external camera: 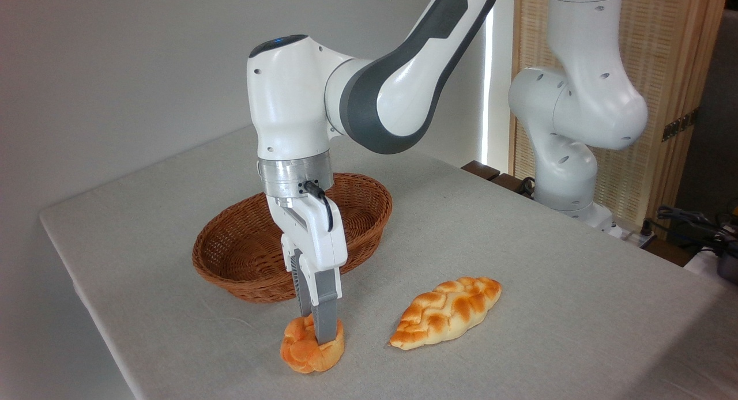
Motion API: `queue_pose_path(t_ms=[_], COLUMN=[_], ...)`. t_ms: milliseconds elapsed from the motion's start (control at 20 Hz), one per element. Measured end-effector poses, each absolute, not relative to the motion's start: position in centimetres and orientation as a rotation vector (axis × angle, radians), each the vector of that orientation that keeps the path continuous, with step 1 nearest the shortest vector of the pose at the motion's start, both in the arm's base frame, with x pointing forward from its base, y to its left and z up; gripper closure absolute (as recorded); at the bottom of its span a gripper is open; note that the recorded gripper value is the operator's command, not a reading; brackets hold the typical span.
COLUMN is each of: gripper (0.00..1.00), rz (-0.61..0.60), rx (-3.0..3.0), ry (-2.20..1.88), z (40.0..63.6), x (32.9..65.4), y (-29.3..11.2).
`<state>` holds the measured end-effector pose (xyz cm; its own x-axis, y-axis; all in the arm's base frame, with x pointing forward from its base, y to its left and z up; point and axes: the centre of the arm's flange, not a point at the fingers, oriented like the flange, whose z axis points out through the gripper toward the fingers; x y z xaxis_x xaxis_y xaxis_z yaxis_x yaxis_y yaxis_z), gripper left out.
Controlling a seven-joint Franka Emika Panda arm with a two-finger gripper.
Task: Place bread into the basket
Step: 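Lift the bun and carry it over the wicker basket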
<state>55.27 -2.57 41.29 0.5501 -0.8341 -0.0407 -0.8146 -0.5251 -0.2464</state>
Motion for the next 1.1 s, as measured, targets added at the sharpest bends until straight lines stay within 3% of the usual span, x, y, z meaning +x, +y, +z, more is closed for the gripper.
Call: queue_pose_path(t_ms=[200,450,550,750,950,1100], gripper=[0.66,0.66,0.67,0.65,0.51,0.11], rz=[-0.156,-0.070,-0.068,-0.075,-0.076,-0.077], rx=[-2.542,-2.621,-2.700,-2.807,-2.924,-2.952], ry=[1.366,1.273,1.266,1.250,1.175,1.192], z=[43.0,51.9,54.4,54.0,53.0,51.3], x=[55.6,55.8,55.4,54.8,54.3,54.4], y=[-2.5,-1.3,-2.1,-8.6,-13.4,-16.1])
